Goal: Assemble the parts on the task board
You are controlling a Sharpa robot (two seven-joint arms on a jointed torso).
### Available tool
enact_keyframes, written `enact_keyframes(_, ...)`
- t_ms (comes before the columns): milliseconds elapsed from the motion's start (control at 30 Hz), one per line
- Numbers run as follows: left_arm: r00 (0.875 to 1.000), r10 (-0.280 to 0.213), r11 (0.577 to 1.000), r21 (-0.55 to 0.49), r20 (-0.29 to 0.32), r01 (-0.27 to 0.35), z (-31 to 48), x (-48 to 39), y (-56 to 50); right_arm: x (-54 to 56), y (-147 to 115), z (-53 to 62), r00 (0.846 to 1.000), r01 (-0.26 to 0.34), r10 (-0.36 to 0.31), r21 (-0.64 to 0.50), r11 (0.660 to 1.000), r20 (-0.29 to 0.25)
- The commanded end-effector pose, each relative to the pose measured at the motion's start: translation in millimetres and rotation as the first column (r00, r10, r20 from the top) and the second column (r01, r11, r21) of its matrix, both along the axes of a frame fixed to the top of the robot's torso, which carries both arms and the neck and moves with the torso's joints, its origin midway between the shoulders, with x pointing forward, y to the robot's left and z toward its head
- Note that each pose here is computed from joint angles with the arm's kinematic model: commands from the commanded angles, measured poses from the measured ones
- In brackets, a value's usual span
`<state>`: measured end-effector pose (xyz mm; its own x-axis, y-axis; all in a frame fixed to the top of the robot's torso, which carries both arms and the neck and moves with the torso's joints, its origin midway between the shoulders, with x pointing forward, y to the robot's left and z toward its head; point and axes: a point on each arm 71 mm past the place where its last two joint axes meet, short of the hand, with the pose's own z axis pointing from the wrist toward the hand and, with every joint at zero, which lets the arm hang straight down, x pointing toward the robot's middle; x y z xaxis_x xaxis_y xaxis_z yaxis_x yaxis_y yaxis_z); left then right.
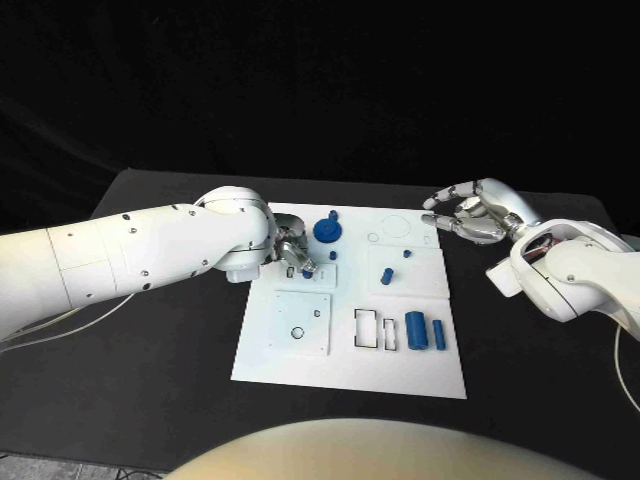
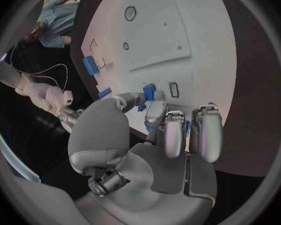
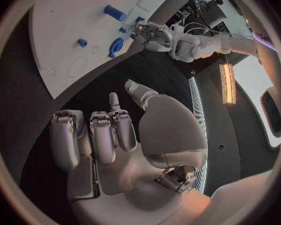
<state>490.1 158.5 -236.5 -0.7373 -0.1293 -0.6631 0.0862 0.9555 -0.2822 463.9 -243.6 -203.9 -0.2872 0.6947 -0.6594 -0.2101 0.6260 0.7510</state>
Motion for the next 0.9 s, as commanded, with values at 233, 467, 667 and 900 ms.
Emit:
enact_keyframes(233, 0.999, -0.022, 1.000, 0.007, -0.034, 0.022, -3.7, -2.9, -1.6, -0.7, 0.5, -0.6, 1.000, -0.009, 0.009, 0.000, 1.000, -0.004)
enact_keyframes(467, 1.000, -0.013, 1.000, 0.003, -0.029, 0.013, -3.6, -1.7, -0.1, -1.2, 0.4, -0.9, 1.000, -0.010, 0.010, -0.001, 1.000, -0.009)
enact_keyframes(667, 1.000, -0.005, 1.000, 0.001, -0.025, 0.005, -3.6, -0.6, 1.0, -1.3, 0.6, -0.9, 1.000, -0.010, 0.010, 0.000, 1.000, -0.009)
enact_keyframes(900, 1.000, 0.001, 1.000, -0.003, -0.020, -0.001, -3.3, -0.3, 2.3, -1.3, 0.2, -1.0, 1.000, -0.010, 0.010, 0.000, 1.000, -0.009)
